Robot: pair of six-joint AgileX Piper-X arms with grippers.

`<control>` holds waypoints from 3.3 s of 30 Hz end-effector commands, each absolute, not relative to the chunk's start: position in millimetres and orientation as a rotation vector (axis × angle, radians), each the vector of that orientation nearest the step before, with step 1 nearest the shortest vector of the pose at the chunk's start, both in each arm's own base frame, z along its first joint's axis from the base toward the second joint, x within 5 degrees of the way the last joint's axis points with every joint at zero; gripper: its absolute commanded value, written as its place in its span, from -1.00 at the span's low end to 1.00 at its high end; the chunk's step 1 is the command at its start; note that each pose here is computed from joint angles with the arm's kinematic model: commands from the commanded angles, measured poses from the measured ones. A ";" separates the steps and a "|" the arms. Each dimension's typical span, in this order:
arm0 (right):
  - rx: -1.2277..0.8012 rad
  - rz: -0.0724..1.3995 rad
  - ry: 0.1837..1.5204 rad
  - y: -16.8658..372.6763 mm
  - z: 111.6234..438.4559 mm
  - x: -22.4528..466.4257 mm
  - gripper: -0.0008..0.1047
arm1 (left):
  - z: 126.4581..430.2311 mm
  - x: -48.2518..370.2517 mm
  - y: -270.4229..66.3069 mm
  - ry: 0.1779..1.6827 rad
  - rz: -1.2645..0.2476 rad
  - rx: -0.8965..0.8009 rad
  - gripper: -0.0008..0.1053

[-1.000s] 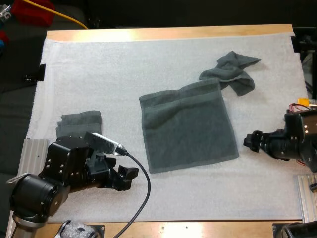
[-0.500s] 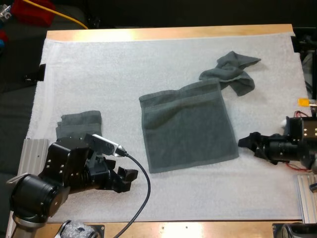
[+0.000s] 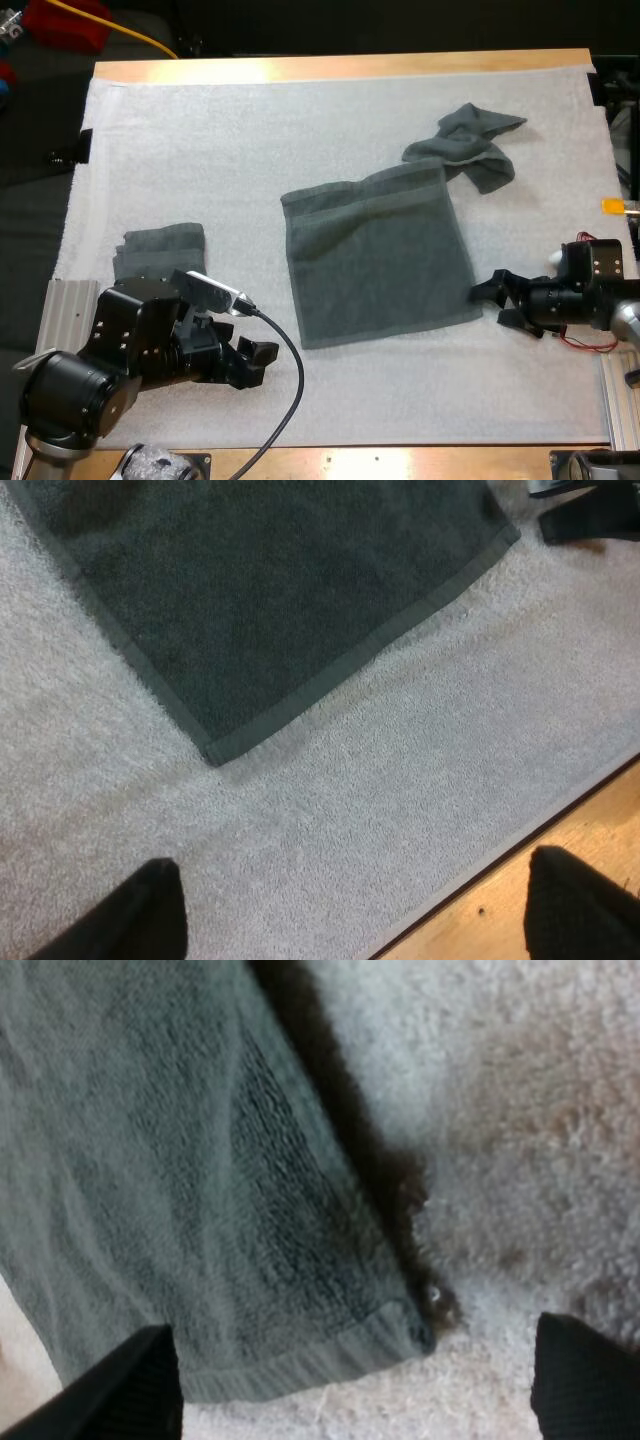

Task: Pick towel from pile, fold and stack

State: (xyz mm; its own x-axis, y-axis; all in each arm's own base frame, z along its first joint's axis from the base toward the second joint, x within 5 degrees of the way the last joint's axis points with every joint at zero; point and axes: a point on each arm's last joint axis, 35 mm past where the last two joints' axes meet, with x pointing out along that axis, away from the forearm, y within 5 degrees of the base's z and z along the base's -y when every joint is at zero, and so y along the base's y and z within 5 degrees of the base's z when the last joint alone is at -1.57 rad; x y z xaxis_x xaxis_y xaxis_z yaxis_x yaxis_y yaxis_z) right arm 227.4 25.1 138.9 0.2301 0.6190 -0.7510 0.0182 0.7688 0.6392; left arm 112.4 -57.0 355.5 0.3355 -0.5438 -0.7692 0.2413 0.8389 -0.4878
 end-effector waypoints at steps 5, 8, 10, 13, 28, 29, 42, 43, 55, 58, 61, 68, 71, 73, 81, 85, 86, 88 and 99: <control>0.634 0.495 1.306 27.4 130.8 229.6 0.34 | 356.2 111.9 -57.2 1.117 -0.525 -0.306 0.28; 0.632 0.503 1.323 30.3 126.5 230.1 0.34 | 356.2 111.9 -57.2 1.117 -0.525 -0.306 0.28; 0.617 0.522 1.340 36.5 123.0 230.0 0.34 | 356.2 111.9 -57.2 1.117 -0.525 -0.306 0.28; 0.594 0.547 1.366 47.6 117.9 229.9 0.34 | 356.2 111.9 -57.2 1.117 -0.525 -0.306 0.28; 0.564 0.464 1.374 57.8 113.8 232.8 0.01 | 355.1 110.5 -56.7 1.134 -0.520 -0.306 0.28; 0.562 0.462 1.375 57.7 113.8 232.7 -0.10 | 354.9 110.8 -56.8 1.136 -0.520 -0.306 0.28; 0.480 0.392 1.275 54.3 134.9 233.0 -0.97 | 355.6 113.3 -57.8 1.114 -0.526 -0.306 0.34; 0.479 0.396 1.263 54.3 138.0 232.9 -0.97 | 354.3 114.4 -58.1 1.109 -0.528 -0.307 0.34; 0.476 0.386 1.292 53.0 144.9 225.1 -0.97 | 287.2 131.1 -68.0 1.185 -0.504 -0.548 0.34; 0.476 0.384 1.302 52.8 144.4 224.0 -0.97 | 267.0 133.9 -69.1 1.191 -0.475 -0.603 0.34; 0.475 0.384 1.305 52.7 144.3 223.6 -0.97 | 249.4 135.5 -69.7 1.191 -0.448 -0.653 0.34; 0.476 0.383 1.308 52.7 144.2 223.4 -0.97 | 216.8 141.1 -71.6 1.206 -0.391 -0.737 0.33; 0.476 0.383 1.308 52.7 144.2 223.4 -0.97 | 206.0 148.6 -74.5 1.236 -0.372 -0.742 0.33; 0.476 0.383 1.308 52.7 144.2 223.4 -0.97 | 199.1 155.3 -77.4 1.258 -0.369 -0.744 0.33; 0.476 0.383 1.308 52.7 144.2 223.4 -0.97 | 165.1 179.1 -87.3 1.349 -0.346 -0.751 0.33; 0.476 0.383 1.308 52.7 144.2 223.4 -0.97 | 145.8 186.9 -91.4 1.413 -0.345 -0.764 0.33; 0.476 0.383 1.308 52.7 144.2 223.4 -0.97 | 142.4 188.5 -92.4 1.422 -0.352 -0.770 0.33; 0.476 0.383 1.308 52.7 144.2 223.4 -0.97 | 135.1 191.4 -94.3 1.444 -0.367 -0.782 0.33; 0.481 0.392 1.309 53.0 144.4 223.3 -0.97 | 119.0 198.2 -100.7 1.503 -0.472 -0.842 0.33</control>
